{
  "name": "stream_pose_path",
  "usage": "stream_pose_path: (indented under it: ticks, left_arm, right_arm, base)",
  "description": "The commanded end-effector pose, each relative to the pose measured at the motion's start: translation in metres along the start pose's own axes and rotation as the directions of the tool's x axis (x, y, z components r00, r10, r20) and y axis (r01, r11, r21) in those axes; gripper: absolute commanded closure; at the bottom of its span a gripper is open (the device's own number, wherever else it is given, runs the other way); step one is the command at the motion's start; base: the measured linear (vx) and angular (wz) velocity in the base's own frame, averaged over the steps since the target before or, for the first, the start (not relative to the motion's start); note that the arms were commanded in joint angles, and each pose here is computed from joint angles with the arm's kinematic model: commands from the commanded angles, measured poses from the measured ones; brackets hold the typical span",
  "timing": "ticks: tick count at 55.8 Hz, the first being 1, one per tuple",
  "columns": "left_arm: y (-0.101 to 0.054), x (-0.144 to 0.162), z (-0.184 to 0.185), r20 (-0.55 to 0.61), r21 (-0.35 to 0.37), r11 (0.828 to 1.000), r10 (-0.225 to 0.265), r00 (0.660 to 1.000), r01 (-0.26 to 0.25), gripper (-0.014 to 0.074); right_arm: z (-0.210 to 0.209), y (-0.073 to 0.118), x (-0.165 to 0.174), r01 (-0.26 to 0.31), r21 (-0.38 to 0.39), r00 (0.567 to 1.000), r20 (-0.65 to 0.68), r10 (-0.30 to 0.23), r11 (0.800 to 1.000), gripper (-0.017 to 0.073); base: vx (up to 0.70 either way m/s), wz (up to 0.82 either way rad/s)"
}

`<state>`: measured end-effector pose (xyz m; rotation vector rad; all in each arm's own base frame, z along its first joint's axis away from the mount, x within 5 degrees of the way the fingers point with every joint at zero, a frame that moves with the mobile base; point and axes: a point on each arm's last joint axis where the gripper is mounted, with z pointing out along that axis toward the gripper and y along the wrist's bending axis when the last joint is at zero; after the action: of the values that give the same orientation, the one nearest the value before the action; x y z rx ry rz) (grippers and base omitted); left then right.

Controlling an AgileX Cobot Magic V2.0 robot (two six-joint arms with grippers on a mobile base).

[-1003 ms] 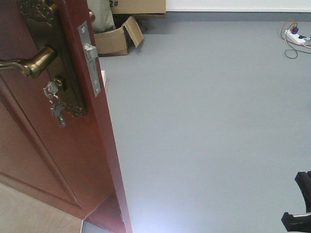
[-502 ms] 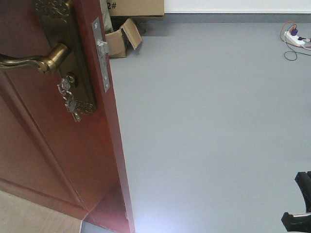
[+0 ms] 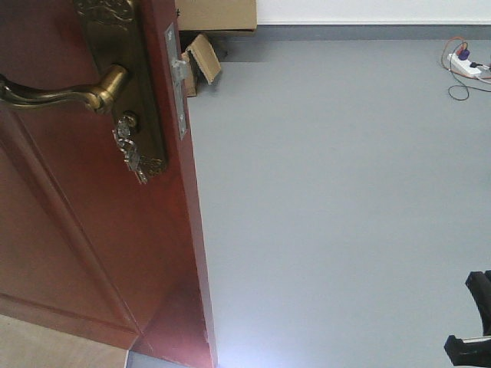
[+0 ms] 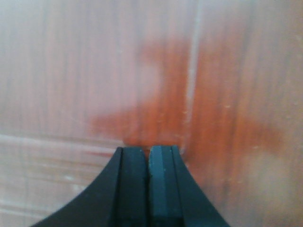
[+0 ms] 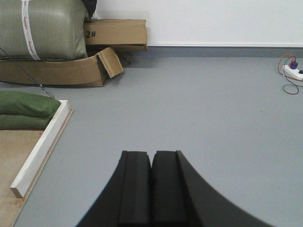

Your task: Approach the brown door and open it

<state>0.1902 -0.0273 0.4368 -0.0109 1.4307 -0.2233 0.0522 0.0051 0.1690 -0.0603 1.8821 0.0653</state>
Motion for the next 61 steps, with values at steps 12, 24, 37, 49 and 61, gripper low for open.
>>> stream_pose_path:
  ticks: [12, 24, 37, 49, 61]
  left_arm:
    - [0.0001, -0.0117, -0.0016, 0.047, -0.016, 1.000, -0.004, 0.999, 0.005, 0.0597]
    - [0.0001, -0.0117, -0.0016, 0.047, -0.016, 1.000, -0.004, 0.999, 0.005, 0.0597]
    - [0.0001, -0.0117, -0.0016, 0.047, -0.016, 1.000, -0.004, 0.999, 0.005, 0.0597]
    - [0.0001, -0.0117, -0.0016, 0.047, -0.016, 1.000, -0.004, 0.999, 0.005, 0.0597]
    - [0.0001, -0.0117, -0.0016, 0.047, -0.016, 1.000, -0.004, 0.999, 0.005, 0.0597]
  right_arm:
    - [-0.0002, -0.0004, -0.0060, 0.013, 0.005, 0.997, 0.078, -0.013, 1.000, 0.0559]
    - [-0.0002, -0.0004, -0.0060, 0.013, 0.005, 0.997, 0.078, -0.013, 1.000, 0.0559]
    - [-0.0002, -0.0004, -0.0060, 0.013, 0.005, 0.997, 0.078, -0.013, 1.000, 0.0559]
    - [-0.0002, -0.0004, -0.0060, 0.013, 0.005, 0.997, 0.078, -0.013, 1.000, 0.0559]
    - [-0.0002, -0.0004, -0.0060, 0.013, 0.005, 0.997, 0.078, -0.013, 1.000, 0.0559]
  base:
    - [0.09, 0.00]
    - [0.08, 0.00]
    - [0.08, 0.00]
    - [0.07, 0.01]
    - [0.07, 0.02]
